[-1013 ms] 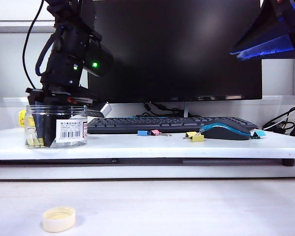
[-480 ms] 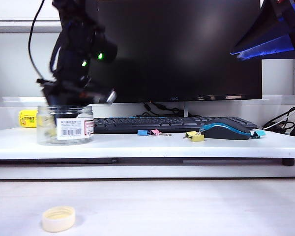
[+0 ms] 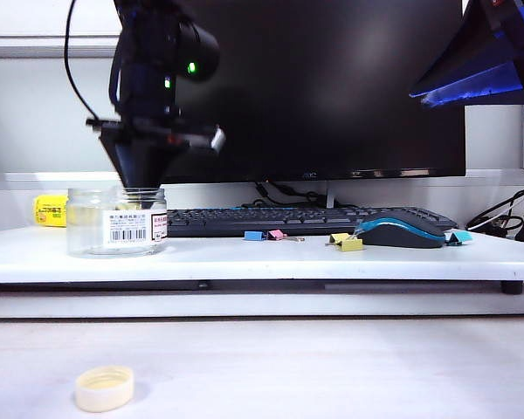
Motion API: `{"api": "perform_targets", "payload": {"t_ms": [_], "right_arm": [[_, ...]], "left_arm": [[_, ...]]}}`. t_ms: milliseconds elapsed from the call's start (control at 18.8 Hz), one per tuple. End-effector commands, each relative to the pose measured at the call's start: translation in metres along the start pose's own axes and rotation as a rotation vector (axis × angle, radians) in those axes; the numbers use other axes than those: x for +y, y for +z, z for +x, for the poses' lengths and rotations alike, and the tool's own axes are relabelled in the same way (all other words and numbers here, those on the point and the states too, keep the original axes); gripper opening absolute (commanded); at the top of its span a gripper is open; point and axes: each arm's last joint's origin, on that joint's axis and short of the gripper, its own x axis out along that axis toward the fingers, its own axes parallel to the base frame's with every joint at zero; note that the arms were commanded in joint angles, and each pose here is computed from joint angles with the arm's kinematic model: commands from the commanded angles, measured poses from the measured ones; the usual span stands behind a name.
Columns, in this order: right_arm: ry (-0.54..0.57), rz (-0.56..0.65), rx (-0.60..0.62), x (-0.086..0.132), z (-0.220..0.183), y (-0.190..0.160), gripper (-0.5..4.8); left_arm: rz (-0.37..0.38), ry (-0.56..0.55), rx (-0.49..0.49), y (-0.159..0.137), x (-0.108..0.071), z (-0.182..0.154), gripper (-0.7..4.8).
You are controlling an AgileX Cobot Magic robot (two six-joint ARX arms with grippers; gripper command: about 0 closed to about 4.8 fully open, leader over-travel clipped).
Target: Take the clips out of the round transparent plastic box and place them on the table.
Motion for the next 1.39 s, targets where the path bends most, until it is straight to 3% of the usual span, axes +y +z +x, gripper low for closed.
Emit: {"api": "perform_targets", "payload": {"t_ms": [53, 213, 373, 533, 746, 853, 1066, 1386], "right_arm": [[-0.006, -0.014, -0.013, 0.001, -0.001, 0.002, 0.99], [-0.045, -0.027, -0.020, -0.001, -0.001, 0.002, 1.00], [-0.060, -0.031, -0.021, -0.001, -0.001, 0.002, 0.99], [-0.060, -0.031, -0.021, -0.001, -0.001, 0.002, 0.99], [-0.091, -0.031, -0.028, -0.003, -0.001, 0.003, 0.99], [-0.124, -0.030, -0.035, -0.004, -0.001, 0.003, 1.00], [-0.161, -0.029, -0.040, -0.005, -0.002, 0.003, 1.00], [-0.170, -0.025, -0.030, -0.005, -0.002, 0.002, 1.00]], "left_arm": [[-0.023, 0.004, -0.060, -0.002, 0.003, -0.022, 0.65], [-0.042, -0.002, -0.140, -0.005, 0.006, -0.045, 0.65], [-0.035, -0.170, -0.262, -0.003, 0.004, -0.068, 0.65], [0.002, -0.304, -0.344, 0.004, -0.007, -0.074, 0.65], [0.071, -0.354, -0.440, 0.019, -0.033, -0.074, 0.65], [0.097, -0.364, -0.438, 0.025, -0.045, -0.065, 0.65], [0.116, -0.375, -0.343, 0.039, -0.061, -0.028, 0.66], [0.115, -0.367, -0.312, 0.053, -0.068, 0.006, 0.66]]}}
